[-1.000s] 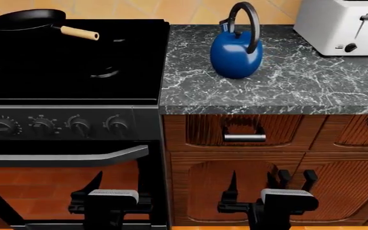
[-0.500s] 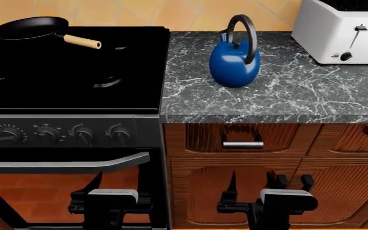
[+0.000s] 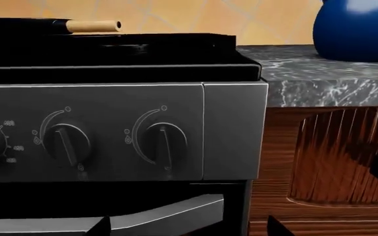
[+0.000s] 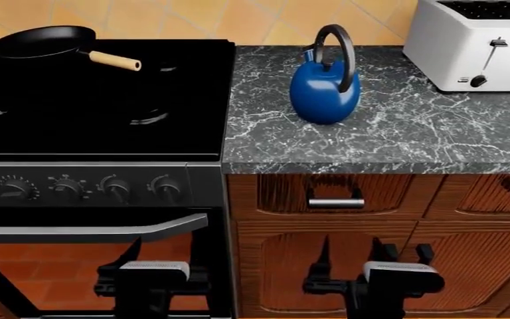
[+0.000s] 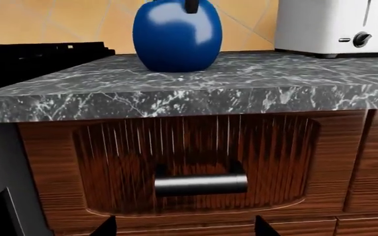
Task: Pick the kettle from the counter and place it on a stove burner. Then turn the burner on.
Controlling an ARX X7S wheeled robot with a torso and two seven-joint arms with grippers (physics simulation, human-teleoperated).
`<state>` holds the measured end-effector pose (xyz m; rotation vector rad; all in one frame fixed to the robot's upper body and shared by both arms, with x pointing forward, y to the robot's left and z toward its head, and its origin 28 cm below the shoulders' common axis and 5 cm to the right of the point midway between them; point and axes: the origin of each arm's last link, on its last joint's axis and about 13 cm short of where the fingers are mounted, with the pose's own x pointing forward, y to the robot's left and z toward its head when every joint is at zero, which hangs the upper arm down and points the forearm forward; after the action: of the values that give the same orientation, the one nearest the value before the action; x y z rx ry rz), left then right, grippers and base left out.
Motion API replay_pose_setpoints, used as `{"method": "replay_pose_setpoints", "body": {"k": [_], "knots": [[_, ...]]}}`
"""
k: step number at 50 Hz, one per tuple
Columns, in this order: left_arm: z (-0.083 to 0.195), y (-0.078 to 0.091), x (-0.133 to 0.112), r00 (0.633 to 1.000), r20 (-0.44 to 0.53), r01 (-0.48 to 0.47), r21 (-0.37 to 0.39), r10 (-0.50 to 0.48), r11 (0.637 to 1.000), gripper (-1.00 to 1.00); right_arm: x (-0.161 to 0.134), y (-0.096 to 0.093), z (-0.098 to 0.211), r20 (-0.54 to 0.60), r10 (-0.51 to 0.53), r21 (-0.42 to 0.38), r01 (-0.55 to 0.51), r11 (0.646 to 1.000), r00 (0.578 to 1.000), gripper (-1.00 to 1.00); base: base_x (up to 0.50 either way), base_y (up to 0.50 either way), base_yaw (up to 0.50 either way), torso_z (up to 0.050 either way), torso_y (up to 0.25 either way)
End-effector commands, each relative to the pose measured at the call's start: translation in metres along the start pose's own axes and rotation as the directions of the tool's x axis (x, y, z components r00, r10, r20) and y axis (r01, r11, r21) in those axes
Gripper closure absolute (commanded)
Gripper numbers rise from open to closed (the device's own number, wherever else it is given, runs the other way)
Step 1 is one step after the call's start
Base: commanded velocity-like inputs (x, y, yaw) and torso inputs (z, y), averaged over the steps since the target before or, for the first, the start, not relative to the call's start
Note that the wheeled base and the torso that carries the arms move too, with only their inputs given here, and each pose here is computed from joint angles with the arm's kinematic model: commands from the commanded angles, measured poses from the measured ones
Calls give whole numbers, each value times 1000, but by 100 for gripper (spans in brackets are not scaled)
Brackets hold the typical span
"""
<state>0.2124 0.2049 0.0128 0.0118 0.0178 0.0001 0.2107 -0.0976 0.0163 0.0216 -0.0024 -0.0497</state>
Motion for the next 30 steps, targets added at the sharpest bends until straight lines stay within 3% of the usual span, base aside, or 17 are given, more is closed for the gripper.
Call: {"method": "replay_pose_setpoints", "body": {"k": [1, 2, 4, 5, 7, 8, 11, 13, 14, 18, 23, 30], "knots": [[25, 4, 0, 999, 39, 20, -95, -16, 995, -100, -2, -2, 29, 86, -38, 32, 36, 999, 996, -100, 0, 0, 0, 0, 0], [40, 5, -2, 997, 60, 62, -77, -57, 995, -100, -6, -3, 46, 101, -28, 67, 21, 998, 994, -100, 0, 0, 0, 0, 0], [60, 8, -5, 993, 73, 99, -58, -94, 993, -100, -11, -2, 68, 100, -1, 57, -5, 998, 995, -100, 0, 0, 0, 0, 0], [75, 11, -6, 986, 114, 116, 22, -118, 993, -100, -14, -3, 84, 109, 28, 17, -30, 999, 994, -100, 0, 0, 0, 0, 0], [90, 13, -8, 984, 120, 128, 14, -129, 992, -100, -18, -3, 102, 122, 57, 31, -61, 998, 991, -100, 0, 0, 0, 0, 0], [102, 14, -10, 981, 130, 142, 19, -143, 990, -100, -21, -5, 112, 128, 66, -5, -66, 998, 990, -100, 0, 0, 0, 0, 0], [133, 15, -22, 960, 150, 235, 17, -235, 972, -100, -30, -14, 144, 132, 70, -22, -68, 997, 989, -100, 0, 0, 0, 0, 0], [151, 20, -22, 939, 213, 241, 156, -271, 958, -100, -36, -17, 162, 146, 82, -20, -80, 997, 986, -100, 0, 0, 0, 0, 0], [163, 24, -16, 948, 191, 237, 115, -255, 965, -100, -39, -18, 169, 150, 83, -17, -82, 997, 985, -100, 0, 0, 0, 0, 0], [190, 34, -4, 953, 150, 250, 108, -265, 962, -100, -47, -21, 191, 165, 91, -58, -82, 995, 982, -100, 0, 0, 0, 0, 0], [229, 45, -8, 960, 94, 261, 51, -264, 964, -100, -59, -29, 231, 163, 134, -112, -117, 987, 977, -100, 0, 0, 0, 0, 0], [229, 53, -4, 973, 57, 222, 17, -222, 975, -100, -59, -38, 238, 173, 129, -113, -110, 988, 976, -100, 0, 0, 0, 0, 0]]}}
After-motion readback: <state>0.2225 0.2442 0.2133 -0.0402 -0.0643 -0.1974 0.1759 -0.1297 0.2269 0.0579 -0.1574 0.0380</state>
